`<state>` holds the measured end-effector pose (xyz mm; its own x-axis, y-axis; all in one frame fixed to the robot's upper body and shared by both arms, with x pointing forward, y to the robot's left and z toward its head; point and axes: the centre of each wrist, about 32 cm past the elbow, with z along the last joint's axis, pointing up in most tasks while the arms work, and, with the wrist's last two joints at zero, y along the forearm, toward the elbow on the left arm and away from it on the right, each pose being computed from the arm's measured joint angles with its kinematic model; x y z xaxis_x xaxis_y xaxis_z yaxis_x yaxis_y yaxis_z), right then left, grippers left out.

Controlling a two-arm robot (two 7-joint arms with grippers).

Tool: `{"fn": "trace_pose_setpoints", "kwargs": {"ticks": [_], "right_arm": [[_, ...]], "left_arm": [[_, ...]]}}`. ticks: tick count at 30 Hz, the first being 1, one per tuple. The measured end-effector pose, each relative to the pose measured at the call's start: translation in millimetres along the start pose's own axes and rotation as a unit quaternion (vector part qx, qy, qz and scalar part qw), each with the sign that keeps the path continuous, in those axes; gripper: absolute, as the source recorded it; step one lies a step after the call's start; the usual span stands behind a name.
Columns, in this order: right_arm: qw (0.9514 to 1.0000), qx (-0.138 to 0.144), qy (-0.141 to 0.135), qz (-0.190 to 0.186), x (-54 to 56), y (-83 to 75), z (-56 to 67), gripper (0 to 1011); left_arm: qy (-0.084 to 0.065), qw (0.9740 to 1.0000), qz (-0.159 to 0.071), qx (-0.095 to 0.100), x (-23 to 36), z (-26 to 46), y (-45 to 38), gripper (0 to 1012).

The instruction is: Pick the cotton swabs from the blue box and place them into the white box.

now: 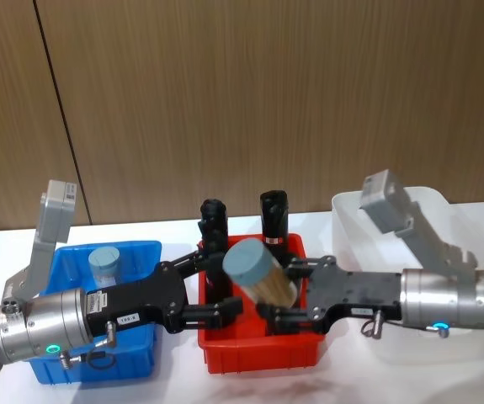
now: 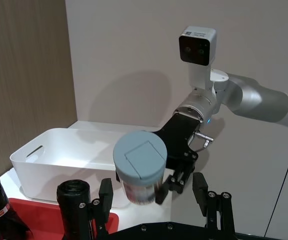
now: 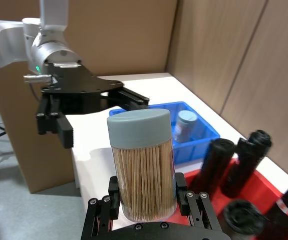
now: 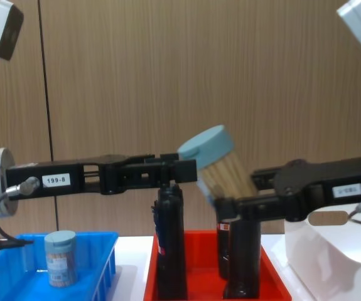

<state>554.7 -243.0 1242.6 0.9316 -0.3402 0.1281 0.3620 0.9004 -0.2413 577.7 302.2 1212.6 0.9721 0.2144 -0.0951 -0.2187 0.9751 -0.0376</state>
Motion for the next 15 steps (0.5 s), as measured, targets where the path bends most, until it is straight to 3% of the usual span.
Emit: {"fn": "trace_pose_setpoints", "kwargs": {"ticks": [15], "right_arm": [[0.9973,0.004,0.010,-0.073,12.1,-38.8,-10.4,641]], "left_arm": [[0.000,1.0000,0.000,0.000,0.0,0.0,0.0,1004]]}}
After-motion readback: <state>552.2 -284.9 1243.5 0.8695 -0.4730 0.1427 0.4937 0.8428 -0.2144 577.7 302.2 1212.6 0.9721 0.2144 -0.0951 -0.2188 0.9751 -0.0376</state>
